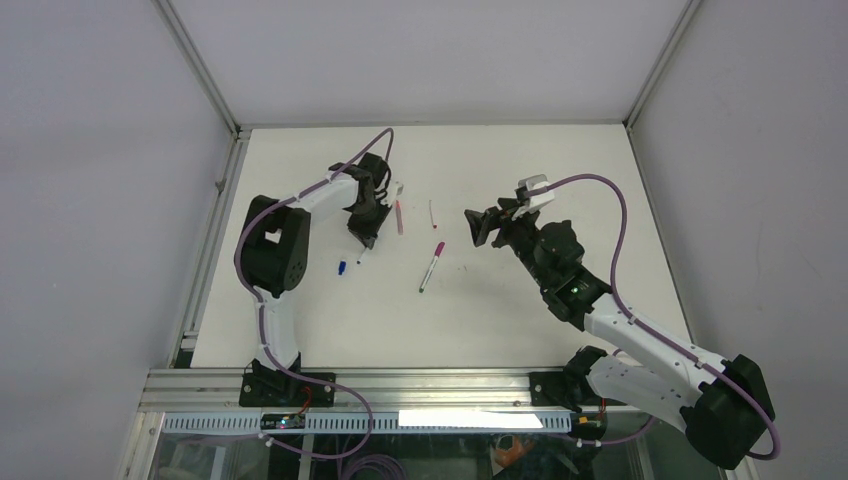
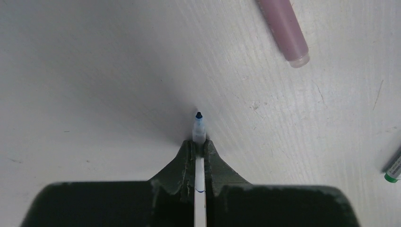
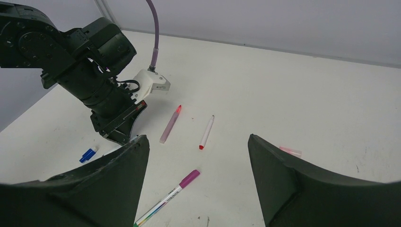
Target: Insert the pens into the pen caps
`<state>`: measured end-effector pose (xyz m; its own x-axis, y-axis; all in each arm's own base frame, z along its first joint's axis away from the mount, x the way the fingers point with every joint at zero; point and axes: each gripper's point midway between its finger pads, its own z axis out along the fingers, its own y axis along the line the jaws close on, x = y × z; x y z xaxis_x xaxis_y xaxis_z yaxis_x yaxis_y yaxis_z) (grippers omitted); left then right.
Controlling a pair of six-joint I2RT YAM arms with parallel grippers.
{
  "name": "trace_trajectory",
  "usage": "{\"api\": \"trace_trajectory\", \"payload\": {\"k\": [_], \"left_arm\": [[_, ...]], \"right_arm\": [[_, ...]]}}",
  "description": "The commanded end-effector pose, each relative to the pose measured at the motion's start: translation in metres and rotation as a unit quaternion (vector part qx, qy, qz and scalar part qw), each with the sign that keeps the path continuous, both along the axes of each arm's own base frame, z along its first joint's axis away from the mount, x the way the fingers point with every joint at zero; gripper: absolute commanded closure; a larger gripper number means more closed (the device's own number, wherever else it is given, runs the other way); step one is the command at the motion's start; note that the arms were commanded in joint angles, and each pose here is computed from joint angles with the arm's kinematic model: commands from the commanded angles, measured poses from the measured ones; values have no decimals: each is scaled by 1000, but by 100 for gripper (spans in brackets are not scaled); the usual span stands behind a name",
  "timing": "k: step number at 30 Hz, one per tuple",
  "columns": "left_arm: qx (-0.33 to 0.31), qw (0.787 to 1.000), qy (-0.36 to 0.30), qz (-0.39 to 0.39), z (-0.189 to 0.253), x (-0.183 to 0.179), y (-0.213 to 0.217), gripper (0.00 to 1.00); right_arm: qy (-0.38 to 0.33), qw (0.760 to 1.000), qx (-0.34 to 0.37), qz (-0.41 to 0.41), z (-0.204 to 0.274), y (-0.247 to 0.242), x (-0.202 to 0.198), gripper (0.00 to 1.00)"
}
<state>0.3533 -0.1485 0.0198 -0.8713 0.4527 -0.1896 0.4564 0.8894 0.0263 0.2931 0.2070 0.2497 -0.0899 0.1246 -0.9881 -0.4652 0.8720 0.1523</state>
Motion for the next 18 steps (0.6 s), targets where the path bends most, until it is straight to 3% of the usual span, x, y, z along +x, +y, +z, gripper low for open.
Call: {"api": "trace_trajectory", "payload": {"k": [1, 8, 13, 18], "left_arm": [[15, 1000, 7, -5, -15, 0, -1, 100], [-10, 1000, -29, 5, 9, 12, -11, 100], [-101, 988, -110, 25, 76, 33, -39, 100], [-225, 954, -196, 42, 147, 40, -69, 100]], "right_arm": [[-21, 1000, 16, -10, 15, -5, 1, 21], [-14, 1000, 20, -4, 13, -2, 1, 20], [8, 990, 26, 137, 9, 43, -21, 20], [42, 978, 38, 203, -1, 70, -28, 20]]}}
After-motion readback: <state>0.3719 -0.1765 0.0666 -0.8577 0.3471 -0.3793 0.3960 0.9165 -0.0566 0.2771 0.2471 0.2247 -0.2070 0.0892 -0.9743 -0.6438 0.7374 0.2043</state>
